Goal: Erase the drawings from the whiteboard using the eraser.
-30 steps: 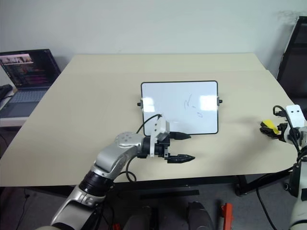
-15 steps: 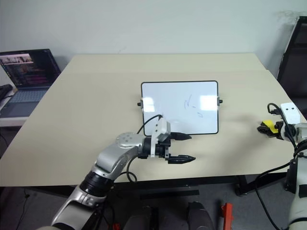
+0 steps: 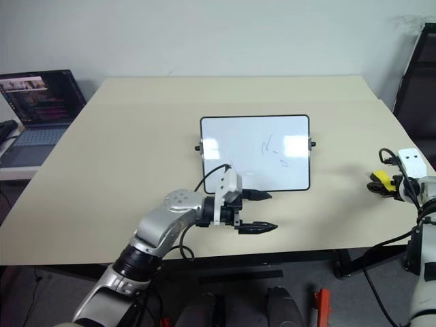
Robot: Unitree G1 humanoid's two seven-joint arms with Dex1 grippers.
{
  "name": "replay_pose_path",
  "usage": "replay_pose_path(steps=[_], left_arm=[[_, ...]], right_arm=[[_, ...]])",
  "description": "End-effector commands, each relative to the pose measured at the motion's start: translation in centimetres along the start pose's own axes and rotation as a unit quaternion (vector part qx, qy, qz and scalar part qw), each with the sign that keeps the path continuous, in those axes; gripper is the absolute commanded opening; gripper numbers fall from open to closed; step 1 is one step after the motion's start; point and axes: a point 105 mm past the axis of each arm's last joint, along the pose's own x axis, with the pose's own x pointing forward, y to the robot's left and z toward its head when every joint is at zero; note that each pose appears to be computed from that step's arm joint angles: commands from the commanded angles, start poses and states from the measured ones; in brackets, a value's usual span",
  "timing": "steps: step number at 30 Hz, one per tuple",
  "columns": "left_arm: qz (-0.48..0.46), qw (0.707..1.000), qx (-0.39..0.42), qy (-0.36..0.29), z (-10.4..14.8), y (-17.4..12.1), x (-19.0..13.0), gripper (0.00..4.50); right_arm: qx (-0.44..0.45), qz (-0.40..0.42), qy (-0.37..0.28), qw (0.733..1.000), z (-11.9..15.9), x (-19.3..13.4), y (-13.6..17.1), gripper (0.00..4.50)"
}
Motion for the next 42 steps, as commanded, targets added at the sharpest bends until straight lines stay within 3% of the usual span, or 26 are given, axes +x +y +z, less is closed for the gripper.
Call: replay_pose_path(steps=[1,8,18,35,42], left_arm=[[-0.007,1.000,0.022,-0.014,1.1,-0.6,0.2,4.50],[-0.008,1.000,0.021,-0.013,1.0,-0.6,0.2,4.50],[-0.007,1.000,0.021,-0.010,1.0,-0.6,0.1,4.50],[-0.007,1.000,0.021,-0.009,0.9,-0.6,0.1,4.50],[-0.007,1.000,0.020,-0.007,0.8,-0.7,0.0,4.50]], right_arm=[[0.016,-0.020,-0.050,0.998,1.8,-0.5,-0.7,4.27],[0.046,-0.016,-0.081,0.996,2.0,-0.4,-0.6,4.27],[0.055,-0.024,-0.040,0.997,0.0,0.0,-0.7,4.27],[0.065,-0.020,-0.041,0.997,-0.4,0.1,-0.7,4.27],[0.080,-0.018,-0.076,0.994,-0.2,-0.2,-1.0,4.27]])
